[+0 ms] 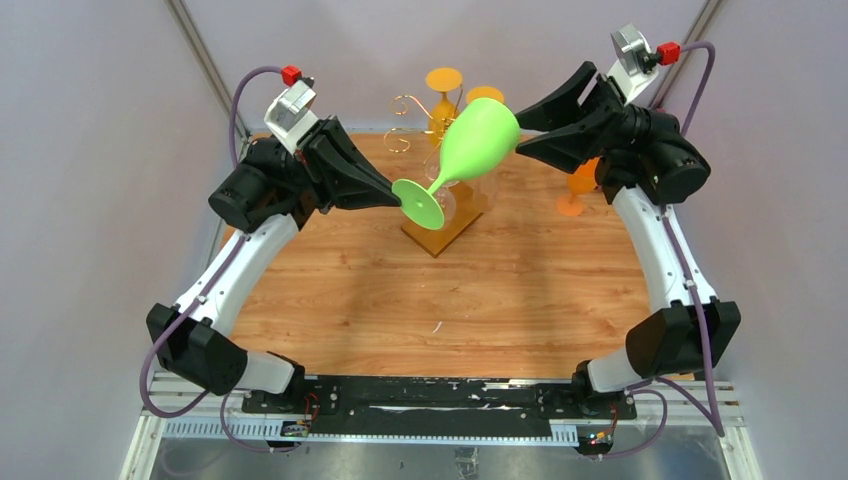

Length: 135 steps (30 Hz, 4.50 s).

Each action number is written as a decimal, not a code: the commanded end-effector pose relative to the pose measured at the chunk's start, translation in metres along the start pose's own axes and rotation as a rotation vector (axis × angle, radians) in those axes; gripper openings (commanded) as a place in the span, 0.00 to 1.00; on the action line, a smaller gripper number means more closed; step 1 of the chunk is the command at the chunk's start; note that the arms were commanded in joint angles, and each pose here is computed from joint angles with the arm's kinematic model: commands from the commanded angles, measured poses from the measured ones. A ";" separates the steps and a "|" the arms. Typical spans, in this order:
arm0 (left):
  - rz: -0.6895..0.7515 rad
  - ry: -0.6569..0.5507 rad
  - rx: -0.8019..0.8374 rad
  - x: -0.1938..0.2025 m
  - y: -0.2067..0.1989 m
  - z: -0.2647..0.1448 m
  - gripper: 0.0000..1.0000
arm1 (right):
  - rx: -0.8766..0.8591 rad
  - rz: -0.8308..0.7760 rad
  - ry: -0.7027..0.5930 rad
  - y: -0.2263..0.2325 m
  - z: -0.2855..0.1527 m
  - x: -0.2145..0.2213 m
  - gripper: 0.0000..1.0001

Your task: Take the wine glass off the wine glass rack

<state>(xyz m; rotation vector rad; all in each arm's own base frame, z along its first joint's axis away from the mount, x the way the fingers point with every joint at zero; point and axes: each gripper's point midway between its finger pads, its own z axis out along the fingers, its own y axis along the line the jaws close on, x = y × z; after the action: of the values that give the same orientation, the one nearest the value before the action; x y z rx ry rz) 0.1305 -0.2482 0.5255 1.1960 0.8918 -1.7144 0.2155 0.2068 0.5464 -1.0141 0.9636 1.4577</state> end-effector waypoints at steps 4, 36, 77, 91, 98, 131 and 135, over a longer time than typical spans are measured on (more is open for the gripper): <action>0.082 0.016 0.027 0.003 -0.003 0.001 0.00 | -0.109 -0.057 0.014 0.037 0.015 0.007 0.58; -0.128 -0.230 -0.453 -0.030 0.128 -0.107 0.06 | 0.413 -0.305 0.140 0.064 -0.006 0.001 0.00; -0.254 0.321 -2.015 0.103 0.183 -0.278 0.00 | 1.741 0.690 0.898 -0.110 -0.321 0.311 0.00; -0.262 0.330 -2.002 0.110 0.186 -0.277 0.00 | 1.833 0.668 0.955 -0.134 -0.347 0.313 0.00; -0.259 0.332 -2.001 0.110 0.185 -0.277 0.00 | 1.827 0.691 0.979 -0.144 -0.351 0.323 0.00; -0.233 0.153 -1.564 0.079 0.157 -0.186 0.19 | 1.830 0.468 0.723 -0.098 -0.301 0.204 0.53; -0.251 0.013 -1.244 0.069 0.139 -0.128 0.29 | 1.844 0.379 0.632 -0.085 -0.293 0.176 0.53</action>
<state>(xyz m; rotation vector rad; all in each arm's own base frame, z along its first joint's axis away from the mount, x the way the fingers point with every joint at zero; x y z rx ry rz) 0.3263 -0.1545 0.3660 0.0751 1.9655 -0.5318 0.3311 0.0011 0.2510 0.1677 2.3666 -0.0016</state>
